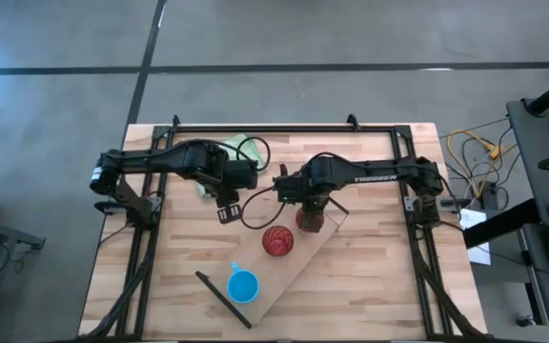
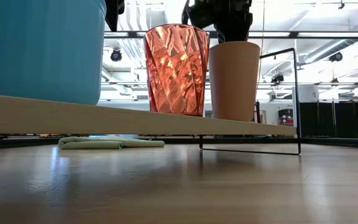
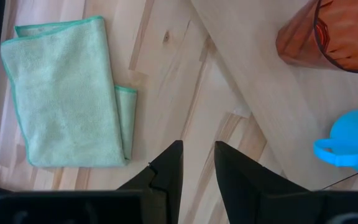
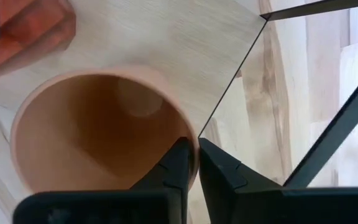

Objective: Stack small to large cups/mugs on shelf
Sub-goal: Put the light orange cup on the shelf, then return to Home Position

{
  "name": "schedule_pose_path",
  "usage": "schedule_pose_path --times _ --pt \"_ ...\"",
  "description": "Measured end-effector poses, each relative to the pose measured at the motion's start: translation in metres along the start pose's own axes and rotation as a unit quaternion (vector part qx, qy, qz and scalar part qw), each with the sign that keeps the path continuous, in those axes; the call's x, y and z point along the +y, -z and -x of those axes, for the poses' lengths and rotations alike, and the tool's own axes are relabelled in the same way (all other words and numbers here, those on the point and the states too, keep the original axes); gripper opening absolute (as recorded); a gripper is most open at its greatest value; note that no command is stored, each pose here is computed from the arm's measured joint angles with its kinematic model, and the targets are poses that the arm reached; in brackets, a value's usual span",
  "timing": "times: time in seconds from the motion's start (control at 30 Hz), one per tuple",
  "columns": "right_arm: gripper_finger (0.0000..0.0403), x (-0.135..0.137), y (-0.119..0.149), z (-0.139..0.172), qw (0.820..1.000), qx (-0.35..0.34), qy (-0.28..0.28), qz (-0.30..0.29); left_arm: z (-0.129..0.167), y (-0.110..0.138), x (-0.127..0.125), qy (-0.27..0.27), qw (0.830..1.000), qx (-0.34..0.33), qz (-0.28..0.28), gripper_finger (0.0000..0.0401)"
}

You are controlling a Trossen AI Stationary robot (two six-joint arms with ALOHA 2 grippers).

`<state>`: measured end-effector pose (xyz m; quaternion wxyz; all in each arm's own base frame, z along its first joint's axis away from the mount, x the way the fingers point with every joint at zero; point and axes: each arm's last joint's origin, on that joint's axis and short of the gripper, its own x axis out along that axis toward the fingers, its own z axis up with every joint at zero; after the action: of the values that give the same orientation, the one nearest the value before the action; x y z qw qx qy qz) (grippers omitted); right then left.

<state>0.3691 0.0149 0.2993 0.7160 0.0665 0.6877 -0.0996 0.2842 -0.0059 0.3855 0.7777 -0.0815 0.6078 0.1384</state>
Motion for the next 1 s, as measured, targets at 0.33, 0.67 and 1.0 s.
schedule_pose_path --times 0.33,0.67,1.0 --pt "0.0069 -0.002 0.003 0.008 1.0 -0.012 -0.003 0.006 0.0 0.0 0.0 0.0 1.0 0.0 0.0 0.0077" --pt "0.0084 -0.008 0.013 0.067 0.995 -0.095 -0.026 0.003 0.0 0.0 0.0 0.0 1.0 -0.001 0.0 0.0077" --pt "0.0068 -0.022 0.047 0.148 0.97 -0.228 -0.043 0.076 0.006 0.001 0.001 0.01 1.0 -0.007 0.001 0.0077"
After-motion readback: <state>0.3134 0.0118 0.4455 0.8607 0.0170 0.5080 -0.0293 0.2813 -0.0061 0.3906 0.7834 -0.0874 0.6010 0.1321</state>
